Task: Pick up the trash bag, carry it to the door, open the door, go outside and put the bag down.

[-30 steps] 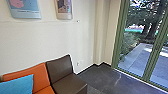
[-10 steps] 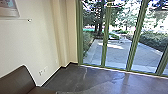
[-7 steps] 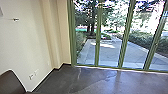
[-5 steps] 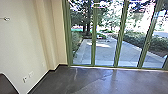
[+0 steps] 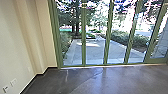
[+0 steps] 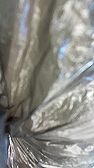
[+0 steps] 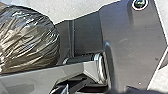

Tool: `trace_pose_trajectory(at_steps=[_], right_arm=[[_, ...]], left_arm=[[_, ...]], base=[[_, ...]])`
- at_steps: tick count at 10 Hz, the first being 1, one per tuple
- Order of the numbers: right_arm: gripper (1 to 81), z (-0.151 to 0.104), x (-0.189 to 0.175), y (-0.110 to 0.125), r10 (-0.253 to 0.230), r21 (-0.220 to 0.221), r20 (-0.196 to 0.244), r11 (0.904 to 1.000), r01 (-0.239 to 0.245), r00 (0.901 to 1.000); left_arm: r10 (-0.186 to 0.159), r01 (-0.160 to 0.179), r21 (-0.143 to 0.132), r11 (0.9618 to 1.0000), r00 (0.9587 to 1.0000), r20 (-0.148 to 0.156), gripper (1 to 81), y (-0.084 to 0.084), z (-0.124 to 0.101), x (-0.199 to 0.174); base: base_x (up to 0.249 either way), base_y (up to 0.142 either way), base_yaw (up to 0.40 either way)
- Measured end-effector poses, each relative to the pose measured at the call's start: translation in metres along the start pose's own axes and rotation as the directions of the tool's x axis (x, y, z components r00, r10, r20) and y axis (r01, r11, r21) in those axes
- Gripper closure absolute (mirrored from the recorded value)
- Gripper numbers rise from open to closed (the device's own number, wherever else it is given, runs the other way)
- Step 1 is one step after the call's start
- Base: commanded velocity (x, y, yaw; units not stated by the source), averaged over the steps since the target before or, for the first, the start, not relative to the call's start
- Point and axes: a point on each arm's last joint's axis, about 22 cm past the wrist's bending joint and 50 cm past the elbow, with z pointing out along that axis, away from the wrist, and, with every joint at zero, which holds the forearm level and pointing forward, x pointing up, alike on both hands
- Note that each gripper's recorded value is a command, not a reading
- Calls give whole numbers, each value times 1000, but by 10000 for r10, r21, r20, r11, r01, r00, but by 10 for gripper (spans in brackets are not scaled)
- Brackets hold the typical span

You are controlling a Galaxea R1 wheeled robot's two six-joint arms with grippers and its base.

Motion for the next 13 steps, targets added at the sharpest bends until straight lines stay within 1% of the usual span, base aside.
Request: trace_pose_trajectory(at_steps=[13], right_arm=[[10,0,-1,0,-2,3,9,10000,2,10000]], left_arm=[[0,0,3,10000,10000,-8,811,0,0,0]], base=[[0,0,-317]])
